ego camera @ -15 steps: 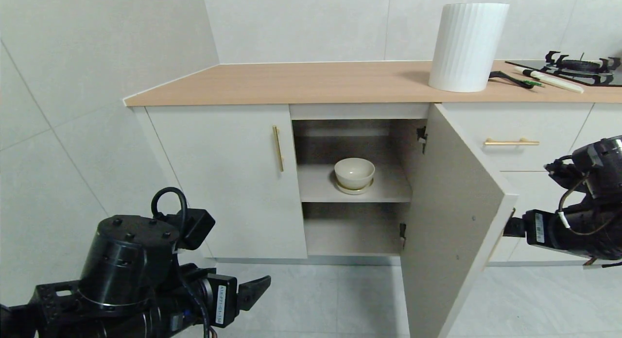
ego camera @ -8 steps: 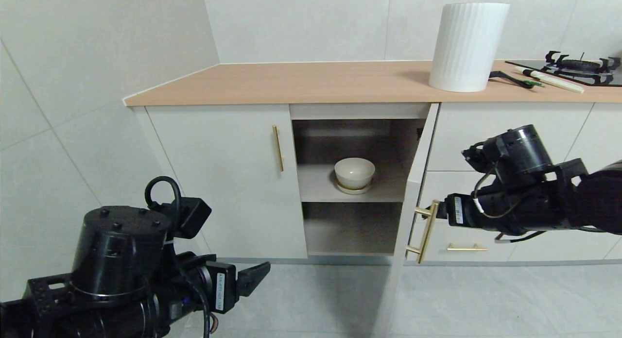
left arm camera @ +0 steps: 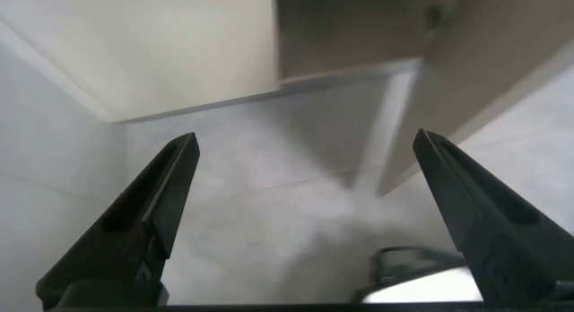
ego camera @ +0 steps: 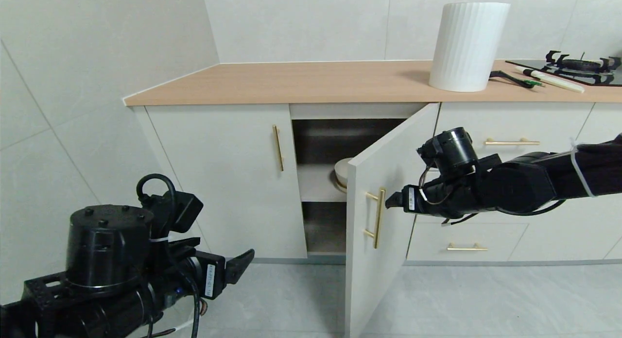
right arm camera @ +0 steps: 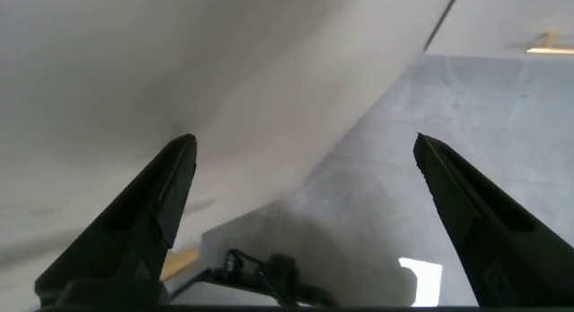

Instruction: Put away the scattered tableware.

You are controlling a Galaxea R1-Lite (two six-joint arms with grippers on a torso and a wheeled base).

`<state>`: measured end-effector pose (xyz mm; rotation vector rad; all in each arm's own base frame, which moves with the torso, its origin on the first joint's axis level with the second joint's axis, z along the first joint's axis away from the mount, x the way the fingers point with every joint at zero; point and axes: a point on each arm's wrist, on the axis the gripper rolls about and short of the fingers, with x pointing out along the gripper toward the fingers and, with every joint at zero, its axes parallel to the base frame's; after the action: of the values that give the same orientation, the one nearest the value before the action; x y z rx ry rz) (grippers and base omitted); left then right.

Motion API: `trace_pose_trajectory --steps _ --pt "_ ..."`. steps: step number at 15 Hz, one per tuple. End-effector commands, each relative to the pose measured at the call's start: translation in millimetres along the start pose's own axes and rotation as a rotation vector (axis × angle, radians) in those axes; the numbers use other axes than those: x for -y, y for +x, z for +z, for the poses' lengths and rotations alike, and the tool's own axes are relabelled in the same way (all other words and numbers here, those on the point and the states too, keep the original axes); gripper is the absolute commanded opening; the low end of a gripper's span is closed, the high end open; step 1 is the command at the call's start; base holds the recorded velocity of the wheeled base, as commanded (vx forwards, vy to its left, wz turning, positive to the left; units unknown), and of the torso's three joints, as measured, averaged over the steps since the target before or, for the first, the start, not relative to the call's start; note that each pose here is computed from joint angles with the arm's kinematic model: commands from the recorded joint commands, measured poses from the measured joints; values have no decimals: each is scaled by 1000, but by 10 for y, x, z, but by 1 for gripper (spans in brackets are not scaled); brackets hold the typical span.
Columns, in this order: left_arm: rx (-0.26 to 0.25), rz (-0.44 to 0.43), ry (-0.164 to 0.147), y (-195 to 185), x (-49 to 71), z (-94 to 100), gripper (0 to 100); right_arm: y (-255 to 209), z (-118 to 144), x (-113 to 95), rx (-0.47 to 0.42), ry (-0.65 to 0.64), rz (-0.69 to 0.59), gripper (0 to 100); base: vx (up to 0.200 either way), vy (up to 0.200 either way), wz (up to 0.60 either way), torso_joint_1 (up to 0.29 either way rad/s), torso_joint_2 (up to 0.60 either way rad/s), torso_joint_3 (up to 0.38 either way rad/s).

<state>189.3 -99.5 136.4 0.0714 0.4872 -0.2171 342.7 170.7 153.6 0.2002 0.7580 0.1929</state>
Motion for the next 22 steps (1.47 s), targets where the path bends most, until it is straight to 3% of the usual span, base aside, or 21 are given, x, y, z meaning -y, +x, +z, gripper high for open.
trace_pose_trajectory --steps 1,8,13,15,19,22 --pt "3 -14 12 -54 24 -34 100 140 -33 -13 -20 10 -7 100 0 0 0 0 0 0" --pt "22 -20 3 -95 26 -6 100 223 -52 -20 -14 31 -5 100 0 0 0 0 0 0" --pt "30 -15 -1 -98 26 14 100 321 -46 -42 22 81 14 100 200 0 0 0 2 3" --pt "37 9 -5 -94 12 29 100 358 -40 -69 48 110 31 100 0 0 0 0 0 0" --pt "68 10 -16 -144 3 83 100 483 23 -113 143 211 86 100 0 0 0 0 0 0" --pt "84 12 -20 -177 -10 105 100 658 106 -155 267 317 126 100 0 0 0 0 0 0"
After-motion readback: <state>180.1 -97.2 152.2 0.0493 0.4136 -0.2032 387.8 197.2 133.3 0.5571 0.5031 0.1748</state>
